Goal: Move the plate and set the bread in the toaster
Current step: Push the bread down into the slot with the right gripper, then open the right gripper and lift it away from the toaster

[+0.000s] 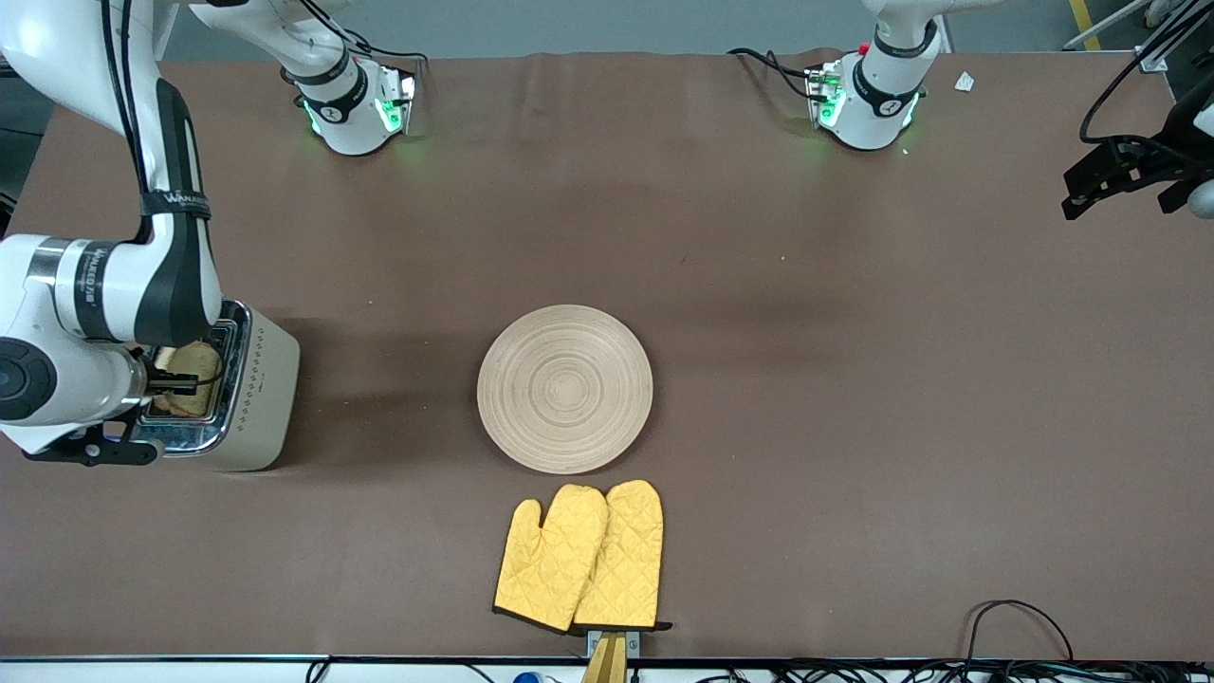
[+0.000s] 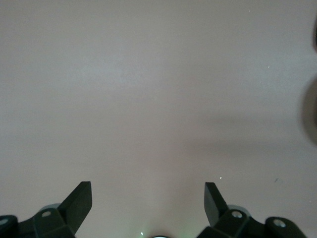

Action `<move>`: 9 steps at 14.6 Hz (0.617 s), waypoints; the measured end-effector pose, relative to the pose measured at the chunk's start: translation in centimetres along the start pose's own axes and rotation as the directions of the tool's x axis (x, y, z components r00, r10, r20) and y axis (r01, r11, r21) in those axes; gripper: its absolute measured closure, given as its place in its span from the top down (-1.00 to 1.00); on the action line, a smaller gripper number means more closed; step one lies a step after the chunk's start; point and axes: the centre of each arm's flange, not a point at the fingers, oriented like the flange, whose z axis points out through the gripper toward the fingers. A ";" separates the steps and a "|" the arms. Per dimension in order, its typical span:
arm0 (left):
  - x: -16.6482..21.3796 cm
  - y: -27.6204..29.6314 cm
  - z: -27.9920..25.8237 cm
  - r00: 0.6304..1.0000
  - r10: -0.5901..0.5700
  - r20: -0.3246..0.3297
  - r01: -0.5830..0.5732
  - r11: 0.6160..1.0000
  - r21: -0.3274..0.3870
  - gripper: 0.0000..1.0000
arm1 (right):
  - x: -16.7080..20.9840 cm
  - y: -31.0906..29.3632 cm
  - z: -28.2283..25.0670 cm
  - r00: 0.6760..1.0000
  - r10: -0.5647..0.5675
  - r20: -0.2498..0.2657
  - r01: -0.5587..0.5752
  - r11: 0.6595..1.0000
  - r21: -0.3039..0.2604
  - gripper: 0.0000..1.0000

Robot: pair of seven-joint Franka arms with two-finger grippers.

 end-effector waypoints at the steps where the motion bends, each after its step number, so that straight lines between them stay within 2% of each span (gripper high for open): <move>1: 0.0 0.0 0.0 1.000 0.000 0.000 0.000 1.000 0.000 1.00 | 0.0 0.0 -0.4 1.000 0.006 -0.010 -0.006 1.000 0.026 0.11; 4: 0.0 0.0 0.0 1.000 0.000 0.000 0.000 1.000 0.000 1.00 | -0.3 1.2 -5.3 0.994 0.045 -0.103 -0.032 0.992 0.122 0.65; 5: 0.0 0.0 0.0 1.000 0.000 -0.001 0.000 1.000 0.000 1.00 | -0.9 1.7 -7.5 0.988 0.061 -0.139 -0.037 0.985 0.167 0.88; 6: 0.0 0.0 0.0 1.000 -0.001 -0.001 0.001 1.000 0.000 1.00 | -1.6 2.1 -9.5 0.983 0.075 -0.167 -0.038 0.976 0.216 0.99; 9: 0.0 0.0 -0.1 1.000 -0.001 -0.002 0.001 1.000 0.000 1.00 | -4.3 5.3 -14.1 0.967 0.122 -0.223 -0.041 0.941 0.335 1.00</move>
